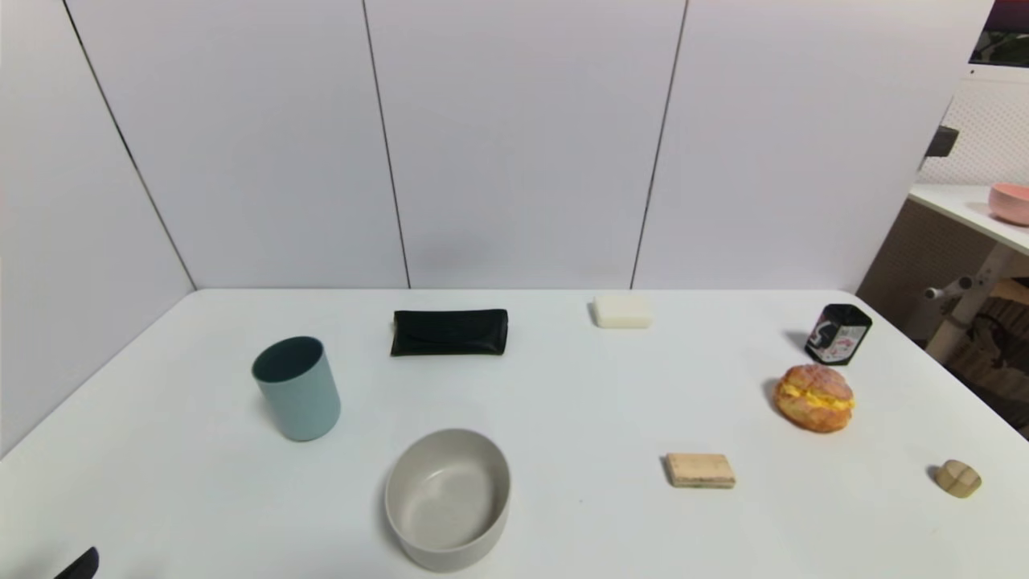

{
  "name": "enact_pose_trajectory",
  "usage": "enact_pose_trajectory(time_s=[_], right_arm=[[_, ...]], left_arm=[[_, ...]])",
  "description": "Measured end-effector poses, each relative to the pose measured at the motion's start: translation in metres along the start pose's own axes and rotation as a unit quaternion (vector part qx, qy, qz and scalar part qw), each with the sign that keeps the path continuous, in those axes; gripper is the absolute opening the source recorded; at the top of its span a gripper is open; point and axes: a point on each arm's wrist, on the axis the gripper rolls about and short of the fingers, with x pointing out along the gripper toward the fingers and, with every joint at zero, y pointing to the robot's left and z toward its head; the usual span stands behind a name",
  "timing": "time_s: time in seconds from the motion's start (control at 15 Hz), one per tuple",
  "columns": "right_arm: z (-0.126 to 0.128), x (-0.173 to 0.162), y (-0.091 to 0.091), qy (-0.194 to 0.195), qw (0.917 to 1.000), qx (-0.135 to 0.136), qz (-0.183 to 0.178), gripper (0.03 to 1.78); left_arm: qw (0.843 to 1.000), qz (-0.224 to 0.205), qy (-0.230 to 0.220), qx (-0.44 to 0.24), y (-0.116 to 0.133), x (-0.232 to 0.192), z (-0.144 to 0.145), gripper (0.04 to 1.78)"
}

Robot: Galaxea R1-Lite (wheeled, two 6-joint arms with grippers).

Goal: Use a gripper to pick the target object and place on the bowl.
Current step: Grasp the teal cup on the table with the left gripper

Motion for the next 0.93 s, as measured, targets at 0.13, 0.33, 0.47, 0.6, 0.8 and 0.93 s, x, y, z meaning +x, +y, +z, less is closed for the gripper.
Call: enact_pose_trajectory(time_s=[0.13, 0.33, 0.47, 0.6, 0.8, 0.93], right_arm=[[0.000, 0.000, 0.000, 0.000, 1.0000, 0.000, 0.000, 1.75], [0.000, 0.000, 0.000, 0.000, 1.0000, 0.000, 0.000, 1.75], [0.000, 0.000, 0.000, 0.000, 1.0000, 0.000, 0.000, 1.75], [0.000, 0.000, 0.000, 0.000, 1.0000, 0.000, 0.000, 1.75], [0.000, 0.000, 0.000, 0.000, 1.0000, 0.000, 0.000, 1.75], [0.000, 0.000, 0.000, 0.000, 1.0000, 0.000, 0.000, 1.75]], left_arm=[[0.999, -0.016, 0.037, 0.005, 0.000, 0.019, 0.022, 1.71], [0.995, -0.044, 0.087, 0.014, -0.003, 0.057, 0.046, 1.71], [0.992, -0.065, 0.109, 0.022, -0.009, 0.081, 0.053, 1.71], [0.987, -0.084, 0.137, 0.031, -0.016, 0.100, 0.052, 1.71], [0.979, -0.094, 0.179, 0.038, -0.022, 0.119, 0.045, 1.71], [0.974, -0.095, 0.199, 0.041, -0.024, 0.128, 0.042, 1.71]])
